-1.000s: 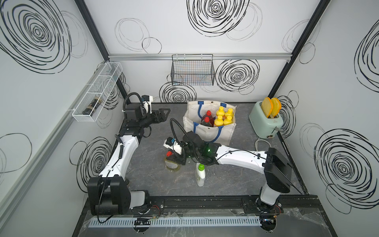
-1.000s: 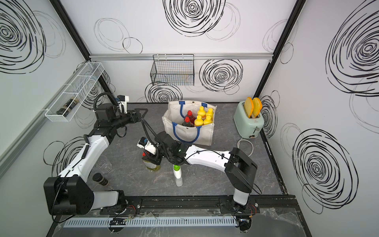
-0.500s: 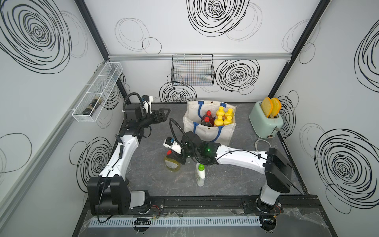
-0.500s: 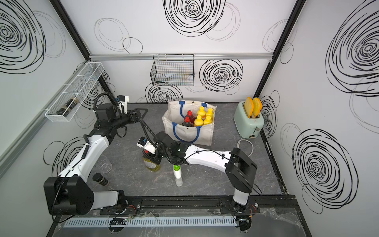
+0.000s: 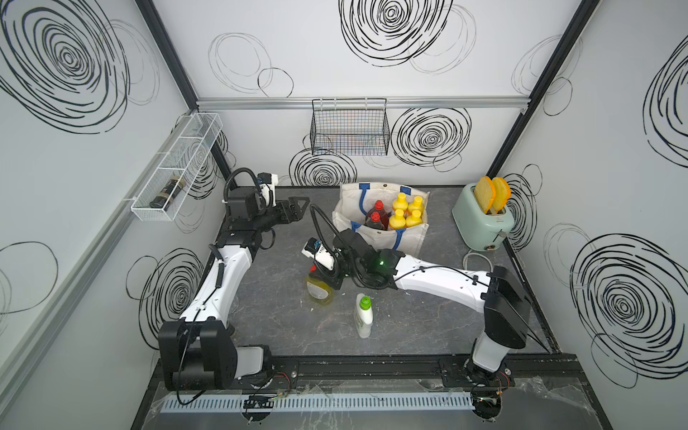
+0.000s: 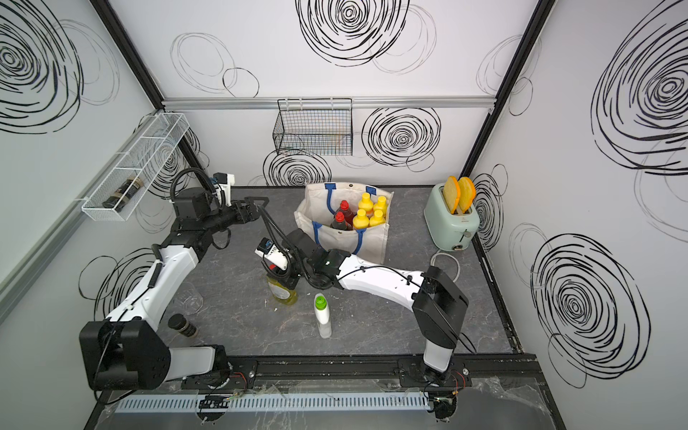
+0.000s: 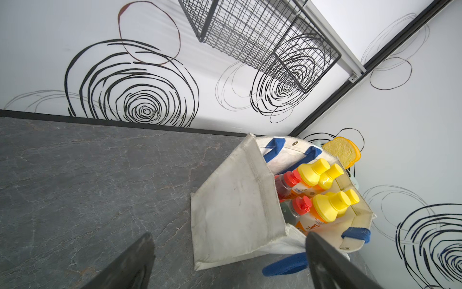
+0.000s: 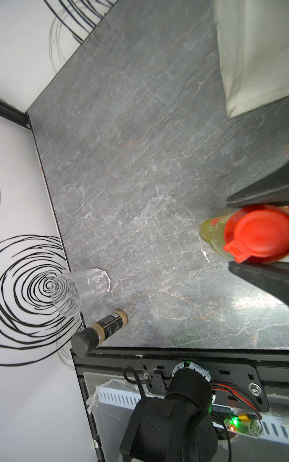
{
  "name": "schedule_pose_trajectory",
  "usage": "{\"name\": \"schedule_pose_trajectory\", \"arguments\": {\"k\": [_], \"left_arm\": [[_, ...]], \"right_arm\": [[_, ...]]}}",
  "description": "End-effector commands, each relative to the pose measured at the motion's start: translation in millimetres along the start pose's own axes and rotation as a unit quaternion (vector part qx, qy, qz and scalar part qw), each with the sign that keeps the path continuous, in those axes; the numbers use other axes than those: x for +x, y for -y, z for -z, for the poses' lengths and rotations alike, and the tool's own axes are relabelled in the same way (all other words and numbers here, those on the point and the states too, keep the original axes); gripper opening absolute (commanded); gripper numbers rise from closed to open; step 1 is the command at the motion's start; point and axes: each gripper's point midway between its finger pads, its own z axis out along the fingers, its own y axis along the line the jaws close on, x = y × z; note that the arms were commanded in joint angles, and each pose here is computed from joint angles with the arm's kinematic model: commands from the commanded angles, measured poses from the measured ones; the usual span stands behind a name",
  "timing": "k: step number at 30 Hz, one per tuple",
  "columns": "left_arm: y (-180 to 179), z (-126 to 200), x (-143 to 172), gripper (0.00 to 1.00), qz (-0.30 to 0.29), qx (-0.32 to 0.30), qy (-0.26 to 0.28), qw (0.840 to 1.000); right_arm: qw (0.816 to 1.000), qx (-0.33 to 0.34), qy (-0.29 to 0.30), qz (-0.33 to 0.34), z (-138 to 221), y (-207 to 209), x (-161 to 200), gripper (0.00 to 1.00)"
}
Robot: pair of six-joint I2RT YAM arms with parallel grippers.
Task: Pack dish soap into the shopping bag
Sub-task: Pick up the bottle of dish soap at the center of the board.
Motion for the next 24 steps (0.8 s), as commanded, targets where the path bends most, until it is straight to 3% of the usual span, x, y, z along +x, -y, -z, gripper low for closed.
{"name": "schedule_pose_trajectory", "arguments": {"k": [1,24], "left_arm": [[14,4,-11,0.96,-0.025,0.016,0.021,0.999],[45,-12,4,0.96,-0.068,0.032,-0.013,0.997]], "right_arm": [[0.994,0.018,0.108,0.011,58,8,-81,0.0],[0.98,0.121,0.159,-0.005,170,95,-170,0.0]]}}
